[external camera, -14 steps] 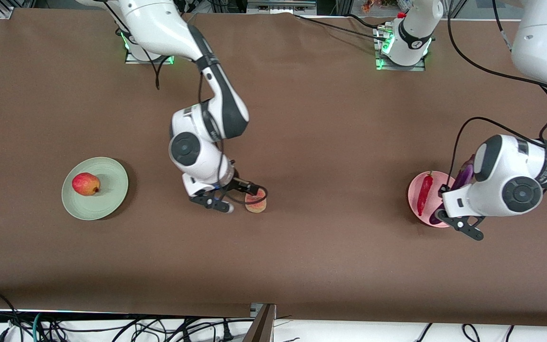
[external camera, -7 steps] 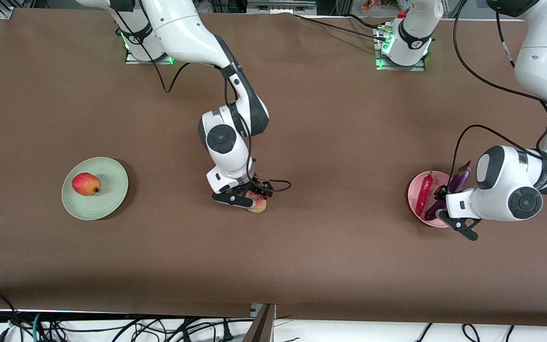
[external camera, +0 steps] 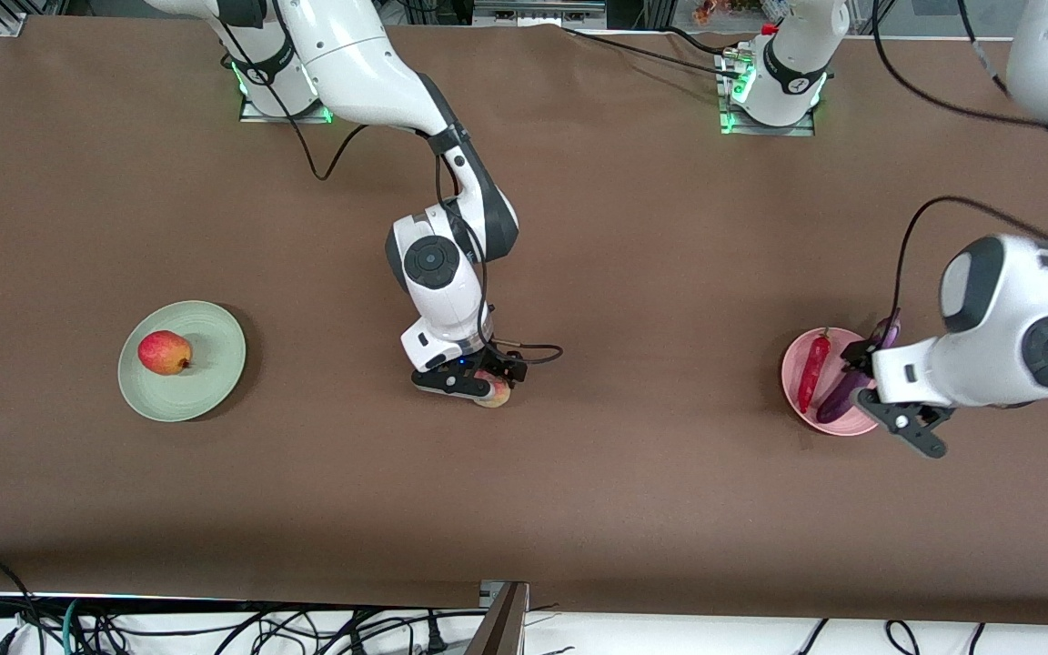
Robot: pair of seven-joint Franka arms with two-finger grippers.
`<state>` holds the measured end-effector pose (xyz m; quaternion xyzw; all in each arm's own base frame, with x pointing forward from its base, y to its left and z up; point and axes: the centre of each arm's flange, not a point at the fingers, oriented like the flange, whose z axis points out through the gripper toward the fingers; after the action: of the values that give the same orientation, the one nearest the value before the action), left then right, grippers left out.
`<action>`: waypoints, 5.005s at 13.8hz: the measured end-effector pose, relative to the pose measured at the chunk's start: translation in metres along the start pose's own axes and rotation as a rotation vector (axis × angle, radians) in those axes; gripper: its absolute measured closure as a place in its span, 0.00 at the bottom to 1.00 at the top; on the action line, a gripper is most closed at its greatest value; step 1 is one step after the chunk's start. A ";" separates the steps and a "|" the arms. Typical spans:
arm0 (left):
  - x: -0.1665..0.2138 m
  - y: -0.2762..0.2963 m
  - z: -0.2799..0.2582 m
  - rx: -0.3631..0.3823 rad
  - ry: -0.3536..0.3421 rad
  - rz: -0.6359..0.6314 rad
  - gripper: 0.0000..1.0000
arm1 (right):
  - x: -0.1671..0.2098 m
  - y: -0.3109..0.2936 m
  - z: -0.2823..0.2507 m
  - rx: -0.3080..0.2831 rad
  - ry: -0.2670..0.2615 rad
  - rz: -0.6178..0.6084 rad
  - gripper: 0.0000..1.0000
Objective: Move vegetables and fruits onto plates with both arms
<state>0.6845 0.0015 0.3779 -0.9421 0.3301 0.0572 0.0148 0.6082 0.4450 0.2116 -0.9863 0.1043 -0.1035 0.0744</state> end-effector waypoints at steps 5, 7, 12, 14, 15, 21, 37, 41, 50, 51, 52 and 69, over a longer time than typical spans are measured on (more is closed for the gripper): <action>-0.038 0.030 -0.141 0.114 0.040 -0.121 0.00 | 0.000 0.000 0.006 0.010 0.029 -0.007 0.25; -0.043 0.030 -0.163 0.114 0.054 -0.235 0.00 | 0.004 0.003 0.005 0.008 0.037 -0.019 0.26; -0.046 0.043 -0.182 0.071 0.085 -0.483 0.00 | 0.048 0.050 -0.031 -0.111 -0.088 -0.127 0.26; -0.051 0.063 -0.189 0.047 0.089 -0.538 0.00 | 0.086 0.102 -0.067 -0.163 -0.197 -0.203 0.26; -0.058 0.072 -0.192 0.041 0.107 -0.550 0.00 | 0.105 0.133 -0.084 -0.178 -0.254 -0.240 0.26; -0.108 0.117 -0.193 0.069 0.195 -0.551 0.00 | 0.156 0.309 -0.107 -0.207 -0.496 -0.344 0.26; -0.107 0.117 -0.187 0.058 0.176 -0.581 0.00 | 0.170 0.430 -0.065 -0.188 -0.571 -0.356 0.01; -0.106 0.118 -0.189 0.060 0.181 -0.582 0.00 | 0.183 0.423 -0.107 -0.158 -0.575 -0.349 0.00; -0.105 0.118 -0.191 0.060 0.182 -0.582 0.00 | 0.192 0.413 -0.155 -0.112 -0.552 -0.246 0.00; -0.105 0.118 -0.191 0.060 0.181 -0.582 0.00 | 0.192 0.411 -0.175 -0.122 -0.541 -0.220 0.00; -0.105 0.118 -0.191 0.060 0.181 -0.582 0.00 | 0.190 0.407 -0.196 -0.130 -0.528 -0.188 0.00; -0.105 0.119 -0.190 0.056 0.170 -0.580 0.00 | 0.088 0.340 -0.444 -0.254 -0.295 -0.228 0.00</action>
<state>0.5474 -0.0390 0.5799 -0.9977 0.0490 -0.0375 0.0288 0.5300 0.0412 0.6007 -0.9977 -0.0079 0.0482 -0.0480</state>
